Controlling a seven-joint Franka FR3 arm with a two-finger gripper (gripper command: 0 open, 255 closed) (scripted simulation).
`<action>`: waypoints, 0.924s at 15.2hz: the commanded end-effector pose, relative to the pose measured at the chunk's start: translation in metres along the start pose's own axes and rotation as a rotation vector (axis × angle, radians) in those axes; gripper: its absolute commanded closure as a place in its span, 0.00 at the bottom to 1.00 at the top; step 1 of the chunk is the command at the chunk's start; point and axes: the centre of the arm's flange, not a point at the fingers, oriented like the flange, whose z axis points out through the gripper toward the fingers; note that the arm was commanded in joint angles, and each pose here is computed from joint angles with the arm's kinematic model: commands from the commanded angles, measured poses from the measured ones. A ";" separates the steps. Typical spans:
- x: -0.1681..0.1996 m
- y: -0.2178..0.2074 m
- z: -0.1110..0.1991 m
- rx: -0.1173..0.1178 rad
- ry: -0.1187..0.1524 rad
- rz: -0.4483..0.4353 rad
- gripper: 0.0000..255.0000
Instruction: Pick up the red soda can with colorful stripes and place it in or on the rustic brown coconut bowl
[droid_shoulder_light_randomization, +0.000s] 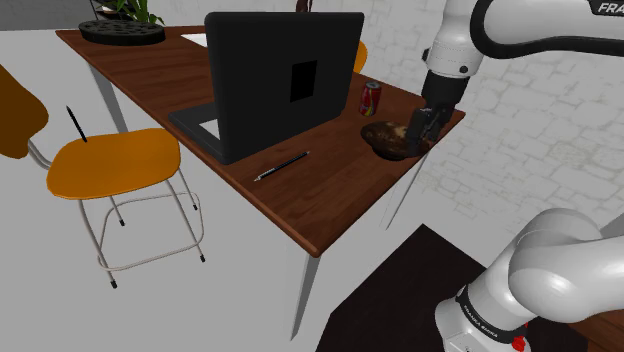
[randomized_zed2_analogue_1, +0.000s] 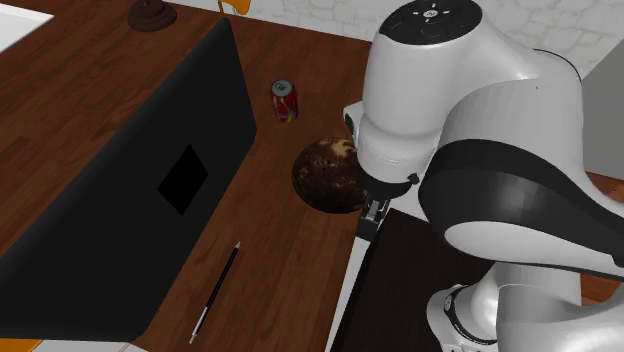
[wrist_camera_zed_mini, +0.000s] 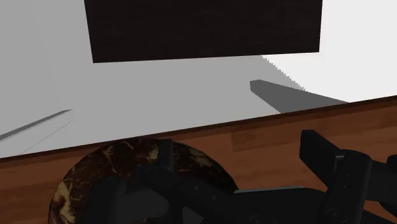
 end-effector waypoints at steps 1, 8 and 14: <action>0.000 0.000 0.000 0.000 0.000 0.000 0.00; 0.075 0.053 -0.012 0.028 0.017 0.034 0.00; 0.137 0.101 -0.022 0.052 0.032 0.064 0.00</action>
